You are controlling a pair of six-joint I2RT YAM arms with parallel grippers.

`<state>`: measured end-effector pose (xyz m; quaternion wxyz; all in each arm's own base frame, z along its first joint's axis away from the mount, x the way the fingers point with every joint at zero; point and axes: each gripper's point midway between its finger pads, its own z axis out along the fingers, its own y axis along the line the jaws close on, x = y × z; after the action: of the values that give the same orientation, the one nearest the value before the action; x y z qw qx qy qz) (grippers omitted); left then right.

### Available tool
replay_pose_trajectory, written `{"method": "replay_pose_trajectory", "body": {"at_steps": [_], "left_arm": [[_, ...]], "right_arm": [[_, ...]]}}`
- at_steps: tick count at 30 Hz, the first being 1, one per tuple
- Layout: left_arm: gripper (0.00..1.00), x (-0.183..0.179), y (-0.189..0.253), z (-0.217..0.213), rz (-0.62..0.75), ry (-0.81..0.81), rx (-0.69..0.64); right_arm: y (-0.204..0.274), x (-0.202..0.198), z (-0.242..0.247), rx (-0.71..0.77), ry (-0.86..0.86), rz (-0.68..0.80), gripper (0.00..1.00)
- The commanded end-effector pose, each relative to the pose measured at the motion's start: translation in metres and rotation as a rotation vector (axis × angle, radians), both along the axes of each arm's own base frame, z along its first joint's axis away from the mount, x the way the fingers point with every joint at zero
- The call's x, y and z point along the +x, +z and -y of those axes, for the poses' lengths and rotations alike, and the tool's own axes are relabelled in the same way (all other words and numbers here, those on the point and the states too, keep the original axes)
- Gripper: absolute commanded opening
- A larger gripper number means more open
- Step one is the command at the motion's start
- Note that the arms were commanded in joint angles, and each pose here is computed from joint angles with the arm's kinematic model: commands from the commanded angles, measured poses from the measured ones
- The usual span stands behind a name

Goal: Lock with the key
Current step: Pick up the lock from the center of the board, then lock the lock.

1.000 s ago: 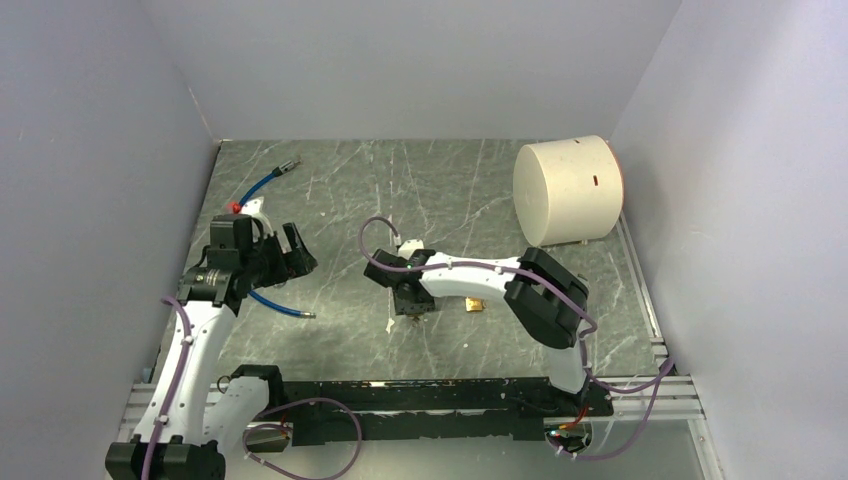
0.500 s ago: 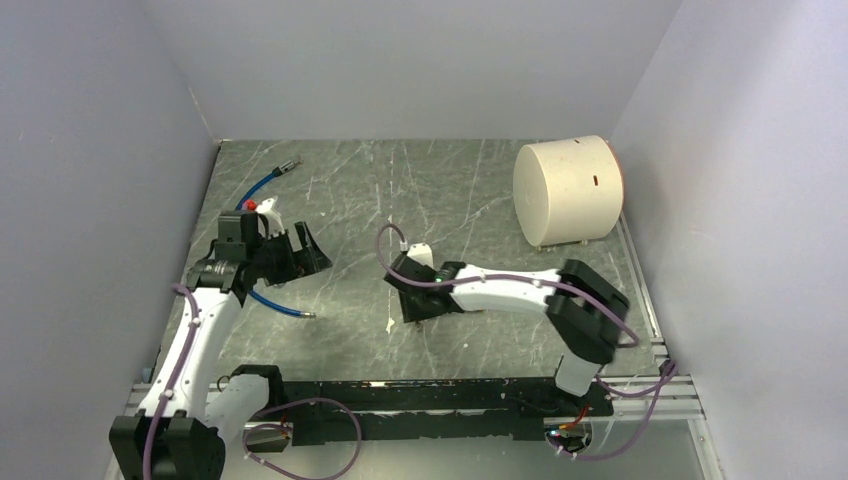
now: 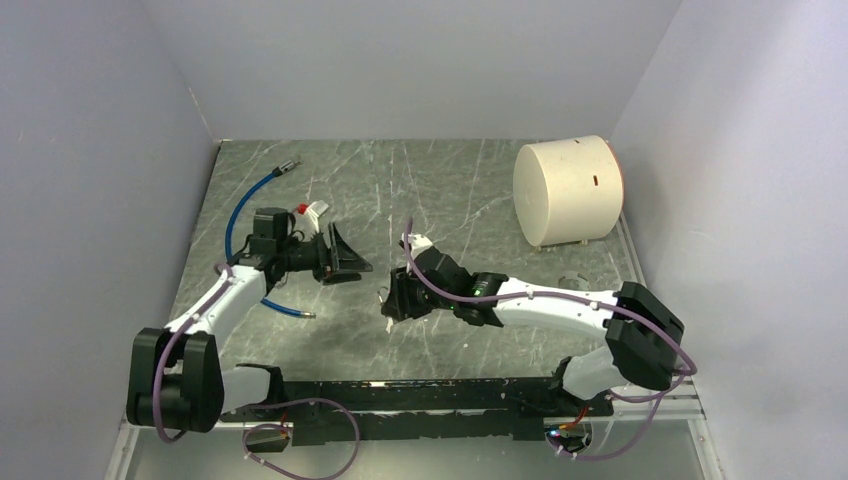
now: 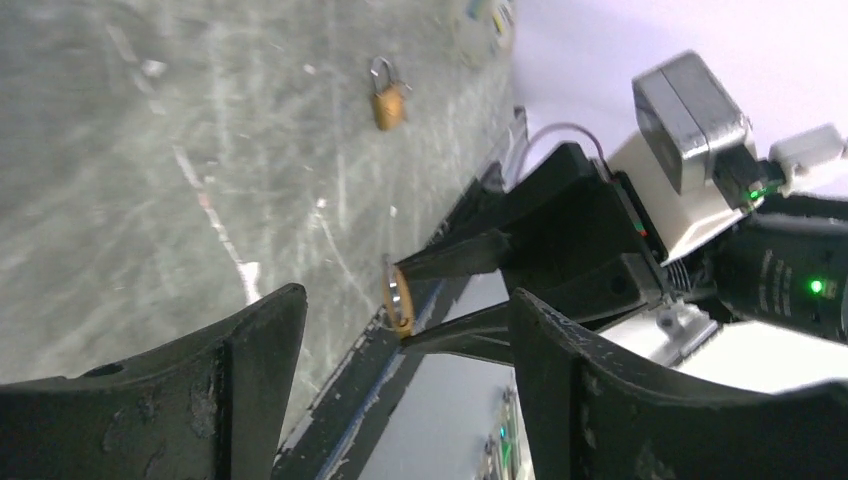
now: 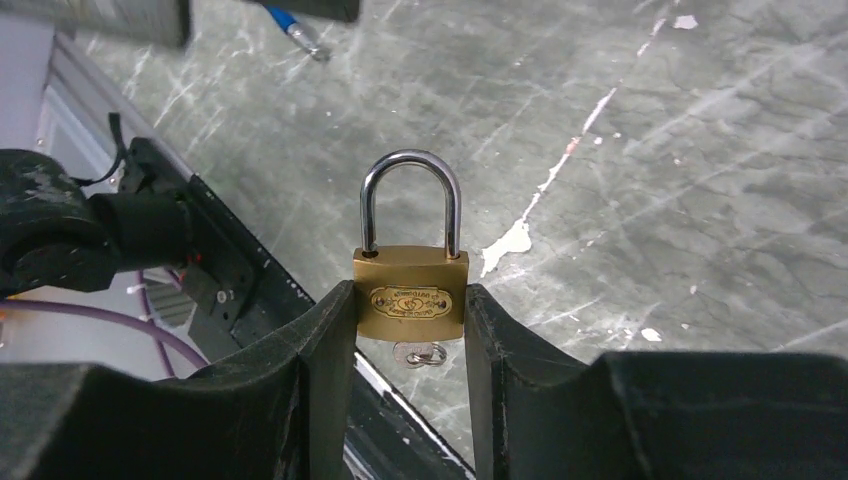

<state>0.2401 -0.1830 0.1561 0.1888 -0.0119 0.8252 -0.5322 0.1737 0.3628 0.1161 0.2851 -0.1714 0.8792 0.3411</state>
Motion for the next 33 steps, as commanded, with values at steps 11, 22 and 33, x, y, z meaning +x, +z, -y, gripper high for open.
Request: {"method": "replay_pose_trajectory", "body": {"at_steps": [11, 22, 33], "left_arm": [[0.5, -0.047, -0.005, 0.051, 0.018, -0.158, -0.084], [0.28, -0.037, -0.005, 0.057, 0.022, -0.166, -0.088], [0.17, -0.042, -0.013, 0.061, -0.008, -0.238, -0.097]], "right_arm": [[0.038, -0.004, 0.002, 0.11, 0.054, 0.096, 0.0], [0.03, -0.005, 0.001, 0.088, 0.062, 0.086, 0.0], [0.024, -0.001, -0.003, 0.079, 0.046, 0.075, 0.0]]}}
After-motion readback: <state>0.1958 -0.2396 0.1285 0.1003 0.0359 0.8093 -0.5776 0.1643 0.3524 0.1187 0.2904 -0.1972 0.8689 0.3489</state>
